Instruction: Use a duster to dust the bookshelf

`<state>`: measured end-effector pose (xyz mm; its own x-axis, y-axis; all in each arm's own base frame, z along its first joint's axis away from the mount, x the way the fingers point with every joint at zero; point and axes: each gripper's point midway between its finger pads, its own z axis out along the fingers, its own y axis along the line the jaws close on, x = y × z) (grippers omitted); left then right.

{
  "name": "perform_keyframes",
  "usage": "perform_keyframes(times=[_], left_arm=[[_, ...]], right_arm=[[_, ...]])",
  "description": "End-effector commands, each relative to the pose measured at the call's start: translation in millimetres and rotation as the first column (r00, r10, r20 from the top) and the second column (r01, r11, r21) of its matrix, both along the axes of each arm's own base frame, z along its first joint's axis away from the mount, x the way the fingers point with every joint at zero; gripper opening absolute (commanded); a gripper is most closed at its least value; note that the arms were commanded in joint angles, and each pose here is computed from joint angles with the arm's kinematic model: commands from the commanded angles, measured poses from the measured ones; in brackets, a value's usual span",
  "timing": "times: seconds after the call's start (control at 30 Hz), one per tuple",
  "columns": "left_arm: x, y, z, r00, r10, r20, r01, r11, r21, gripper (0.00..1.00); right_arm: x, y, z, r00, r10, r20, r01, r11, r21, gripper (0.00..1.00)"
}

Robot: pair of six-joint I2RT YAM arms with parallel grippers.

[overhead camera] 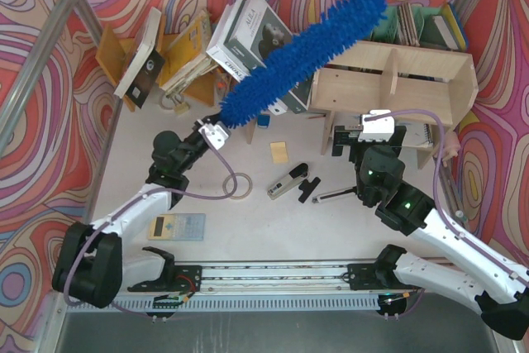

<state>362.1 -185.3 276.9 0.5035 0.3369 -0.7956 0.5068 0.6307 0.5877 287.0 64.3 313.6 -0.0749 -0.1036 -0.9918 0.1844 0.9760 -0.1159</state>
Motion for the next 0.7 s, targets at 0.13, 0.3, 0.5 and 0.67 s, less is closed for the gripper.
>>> perform_keyframes(times=[0.13,0.3,0.5,0.67], left_arm=[[-13,-43,-39,0.995,-0.098,-0.016,0.098,0.995,0.018,0.0],[-21,-54,-67,0.992,-0.111,-0.051,0.113,0.993,0.027,0.0],[-17,-46,-41,0.998,-0.06,0.024,0.059,0.998,0.037,0.0],[-22,-41,5,0.992,-0.051,0.118,0.044,0.998,0.054,0.0]], right_arm=[[0,-4,7,1.0,-0.026,0.01,0.026,1.0,0.005,0.99],[0,-3,6,1.0,-0.025,0.008,0.025,1.0,0.001,0.99],[0,-4,6,1.0,-0.025,0.008,0.025,1.0,0.0,0.99],[0,-4,6,1.0,-0.025,0.01,0.025,1.0,0.007,0.99]])
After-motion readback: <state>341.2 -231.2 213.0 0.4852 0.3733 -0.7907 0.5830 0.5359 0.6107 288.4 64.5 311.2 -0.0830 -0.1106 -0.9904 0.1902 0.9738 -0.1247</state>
